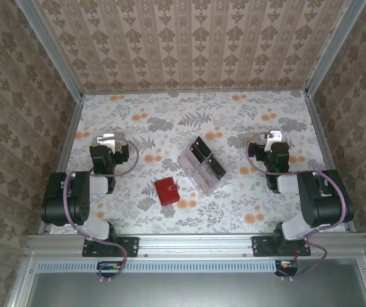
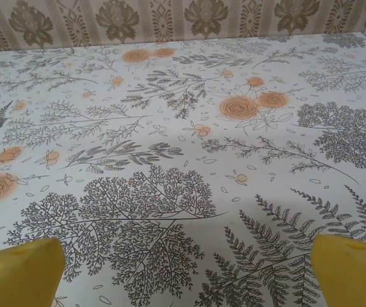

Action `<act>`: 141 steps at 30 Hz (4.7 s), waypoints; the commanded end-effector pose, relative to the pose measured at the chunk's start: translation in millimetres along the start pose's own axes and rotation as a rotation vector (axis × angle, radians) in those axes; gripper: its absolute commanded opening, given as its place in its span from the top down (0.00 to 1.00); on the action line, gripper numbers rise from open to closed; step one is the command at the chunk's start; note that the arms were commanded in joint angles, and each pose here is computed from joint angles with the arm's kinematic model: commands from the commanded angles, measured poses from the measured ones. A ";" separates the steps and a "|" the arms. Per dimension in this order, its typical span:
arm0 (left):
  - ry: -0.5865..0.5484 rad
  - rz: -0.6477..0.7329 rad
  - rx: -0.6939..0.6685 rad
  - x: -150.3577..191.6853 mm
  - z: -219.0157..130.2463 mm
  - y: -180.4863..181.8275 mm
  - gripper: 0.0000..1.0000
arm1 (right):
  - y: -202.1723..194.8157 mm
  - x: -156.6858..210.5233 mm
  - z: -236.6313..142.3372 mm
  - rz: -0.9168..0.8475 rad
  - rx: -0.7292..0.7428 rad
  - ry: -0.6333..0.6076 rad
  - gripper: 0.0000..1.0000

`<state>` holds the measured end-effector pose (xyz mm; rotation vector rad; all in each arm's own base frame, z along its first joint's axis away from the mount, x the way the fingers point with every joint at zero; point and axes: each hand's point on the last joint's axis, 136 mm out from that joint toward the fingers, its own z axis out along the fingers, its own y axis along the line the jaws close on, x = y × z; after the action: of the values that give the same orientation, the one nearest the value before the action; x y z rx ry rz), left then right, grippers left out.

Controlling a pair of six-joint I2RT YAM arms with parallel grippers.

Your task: Put the credit cards into the card holder

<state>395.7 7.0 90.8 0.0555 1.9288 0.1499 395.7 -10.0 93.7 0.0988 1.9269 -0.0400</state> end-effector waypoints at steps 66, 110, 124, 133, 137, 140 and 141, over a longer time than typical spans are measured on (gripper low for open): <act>0.092 -0.241 -0.126 -85.5 -58.7 14.9 0.00 | 53.5 -79.7 -69.3 0.300 -0.206 0.232 0.10; 0.285 -0.424 -0.165 -36.3 -108.1 -12.7 0.00 | 367.0 90.7 -78.5 0.001 -0.465 0.778 0.31; 0.275 -0.404 -0.157 -39.7 -111.0 -11.8 0.00 | 305.7 86.4 -54.6 -0.005 -0.332 0.748 0.31; 0.304 -0.407 -0.109 -33.7 -112.2 -21.6 0.00 | 310.3 54.8 -66.5 -0.051 -0.442 0.713 0.31; 0.322 -0.406 -0.094 -30.9 -113.8 -24.6 0.00 | 323.3 47.4 -91.8 -0.087 -0.493 0.735 0.31; 0.338 -0.397 -0.093 -28.6 -115.5 -24.9 0.00 | 328.9 52.1 -106.8 -0.132 -0.472 0.752 0.32; 0.341 -0.395 -0.095 -28.4 -116.2 -24.4 0.00 | 330.9 55.4 -111.8 -0.149 -0.460 0.754 0.33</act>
<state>302.5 -26.0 146.9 -0.4606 2.2126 -0.0032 321.1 329.2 82.4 -0.3299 2.6011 0.4535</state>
